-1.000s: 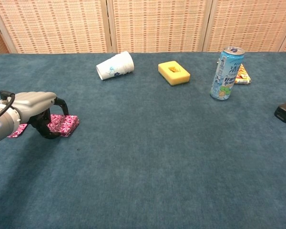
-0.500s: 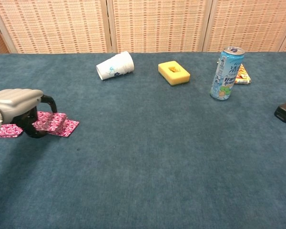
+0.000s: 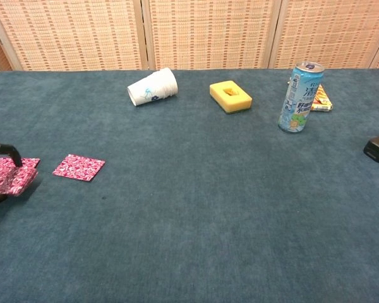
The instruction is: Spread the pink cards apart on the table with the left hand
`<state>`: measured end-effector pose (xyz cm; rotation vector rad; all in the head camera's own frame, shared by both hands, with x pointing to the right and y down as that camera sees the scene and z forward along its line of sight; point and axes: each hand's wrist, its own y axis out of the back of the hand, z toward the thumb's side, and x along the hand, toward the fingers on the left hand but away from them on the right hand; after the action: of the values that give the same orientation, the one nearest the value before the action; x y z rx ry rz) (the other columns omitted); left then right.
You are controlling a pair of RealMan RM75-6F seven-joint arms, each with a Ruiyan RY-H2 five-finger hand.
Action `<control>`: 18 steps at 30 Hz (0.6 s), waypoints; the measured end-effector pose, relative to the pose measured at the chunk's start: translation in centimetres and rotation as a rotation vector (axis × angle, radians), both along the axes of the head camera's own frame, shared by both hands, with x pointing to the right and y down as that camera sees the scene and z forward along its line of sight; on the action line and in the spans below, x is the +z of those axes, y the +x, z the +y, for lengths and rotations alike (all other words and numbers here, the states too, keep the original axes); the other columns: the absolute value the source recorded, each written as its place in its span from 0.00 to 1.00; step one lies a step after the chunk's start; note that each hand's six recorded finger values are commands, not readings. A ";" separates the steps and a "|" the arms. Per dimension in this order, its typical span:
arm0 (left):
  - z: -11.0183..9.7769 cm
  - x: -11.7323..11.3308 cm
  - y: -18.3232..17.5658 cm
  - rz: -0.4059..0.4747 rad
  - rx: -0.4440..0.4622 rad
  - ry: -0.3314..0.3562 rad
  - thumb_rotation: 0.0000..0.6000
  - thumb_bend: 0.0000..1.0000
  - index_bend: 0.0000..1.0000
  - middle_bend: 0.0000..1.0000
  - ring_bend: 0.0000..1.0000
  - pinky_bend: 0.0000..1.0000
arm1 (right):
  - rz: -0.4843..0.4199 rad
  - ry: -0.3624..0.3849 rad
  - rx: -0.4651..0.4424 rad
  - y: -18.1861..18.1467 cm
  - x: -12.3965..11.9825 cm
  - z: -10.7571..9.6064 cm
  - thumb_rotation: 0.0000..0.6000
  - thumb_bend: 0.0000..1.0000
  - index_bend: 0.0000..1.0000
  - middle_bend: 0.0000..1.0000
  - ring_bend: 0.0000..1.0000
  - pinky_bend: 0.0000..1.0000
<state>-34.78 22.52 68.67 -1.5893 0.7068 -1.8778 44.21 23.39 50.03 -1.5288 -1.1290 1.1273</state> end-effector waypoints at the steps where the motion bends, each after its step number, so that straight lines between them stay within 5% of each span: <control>1: 0.4 0.0 -0.3 -0.004 -0.004 -0.005 1.00 0.31 0.62 1.00 1.00 1.00 | 0.000 0.000 0.001 0.0 0.0 0.0 1.00 0.19 0.21 0.18 0.08 0.28; 10: 1.9 -0.3 -1.3 -0.034 -0.020 -0.009 1.00 0.31 0.61 1.00 1.00 1.00 | 0.001 0.000 0.001 0.0 0.0 0.0 1.00 0.19 0.21 0.18 0.08 0.28; 18: 2.5 -0.4 -1.5 -0.025 -0.038 -0.028 1.00 0.31 0.44 1.00 1.00 1.00 | -0.002 0.005 0.002 0.0 -0.1 0.1 1.00 0.19 0.21 0.18 0.08 0.28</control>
<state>-36.32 25.05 68.25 -1.5767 0.7080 -1.9396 44.23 23.46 49.96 -1.5253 -1.1339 1.1236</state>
